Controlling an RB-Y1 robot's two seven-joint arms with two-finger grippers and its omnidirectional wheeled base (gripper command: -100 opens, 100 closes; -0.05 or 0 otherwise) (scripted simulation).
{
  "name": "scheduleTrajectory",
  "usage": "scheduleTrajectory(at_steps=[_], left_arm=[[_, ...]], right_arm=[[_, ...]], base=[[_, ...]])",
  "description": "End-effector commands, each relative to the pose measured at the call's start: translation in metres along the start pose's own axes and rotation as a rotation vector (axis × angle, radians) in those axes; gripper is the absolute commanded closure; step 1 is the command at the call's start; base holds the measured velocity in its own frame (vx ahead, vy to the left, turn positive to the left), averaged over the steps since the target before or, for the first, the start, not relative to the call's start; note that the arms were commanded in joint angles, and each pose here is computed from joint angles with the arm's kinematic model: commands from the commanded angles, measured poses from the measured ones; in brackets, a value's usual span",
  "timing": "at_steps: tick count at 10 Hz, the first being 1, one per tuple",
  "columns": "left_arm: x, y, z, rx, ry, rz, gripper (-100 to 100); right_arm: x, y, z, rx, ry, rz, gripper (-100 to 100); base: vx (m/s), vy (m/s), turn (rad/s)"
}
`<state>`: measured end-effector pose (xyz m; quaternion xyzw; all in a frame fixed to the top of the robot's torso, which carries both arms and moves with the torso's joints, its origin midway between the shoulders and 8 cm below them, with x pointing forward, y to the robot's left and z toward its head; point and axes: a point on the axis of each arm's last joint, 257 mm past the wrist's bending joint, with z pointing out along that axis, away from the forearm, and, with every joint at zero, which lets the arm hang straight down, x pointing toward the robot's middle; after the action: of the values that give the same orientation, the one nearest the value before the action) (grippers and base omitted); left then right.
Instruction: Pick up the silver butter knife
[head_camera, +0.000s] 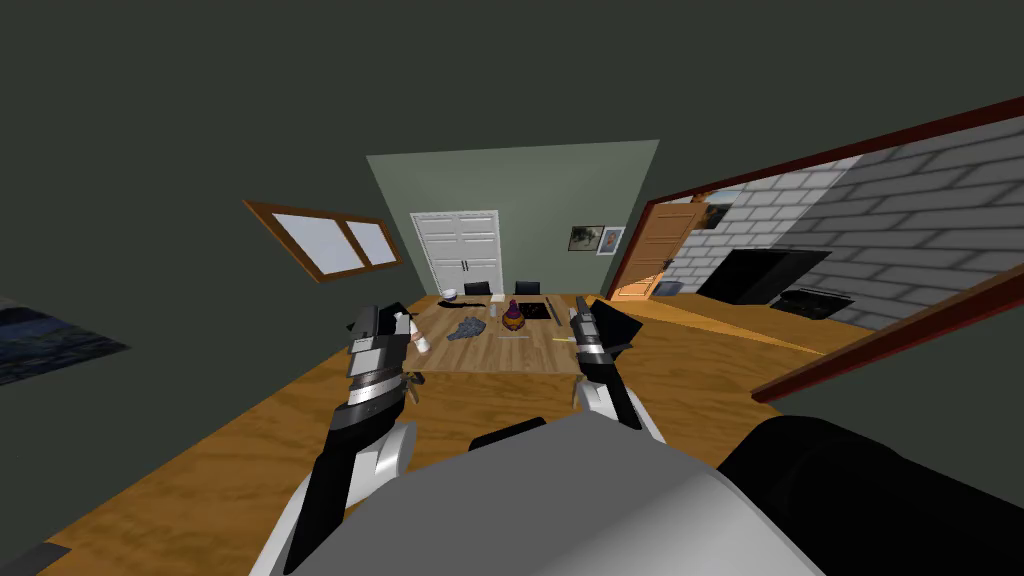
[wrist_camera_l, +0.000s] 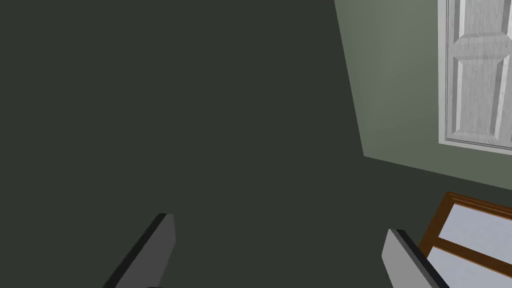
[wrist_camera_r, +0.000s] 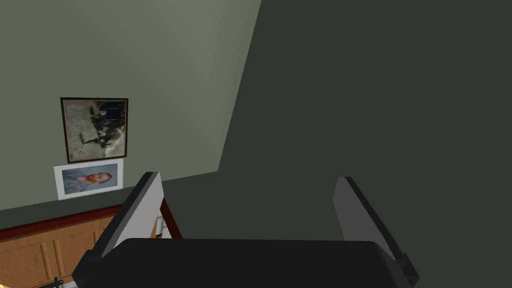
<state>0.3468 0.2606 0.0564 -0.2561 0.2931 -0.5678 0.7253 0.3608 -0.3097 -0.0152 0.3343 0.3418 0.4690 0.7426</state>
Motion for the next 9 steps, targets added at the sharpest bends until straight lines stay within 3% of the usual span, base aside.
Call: scheduleTrajectory(at_steps=[1, 9], left_arm=[[0.0, 0.0, 0.0, 0.0, 0.0, 0.0, 0], [0.0, 0.0, 0.0, 0.0, 0.0, 0.0, 0]], right_arm=[[0.008, -0.007, -0.001, 0.003, 0.043, -0.016, -100], [0.043, -0.056, -0.014, 0.049, 0.229, -0.082, -100]], base=[[-0.004, 0.008, 0.097], [-0.007, 0.007, 0.142]])
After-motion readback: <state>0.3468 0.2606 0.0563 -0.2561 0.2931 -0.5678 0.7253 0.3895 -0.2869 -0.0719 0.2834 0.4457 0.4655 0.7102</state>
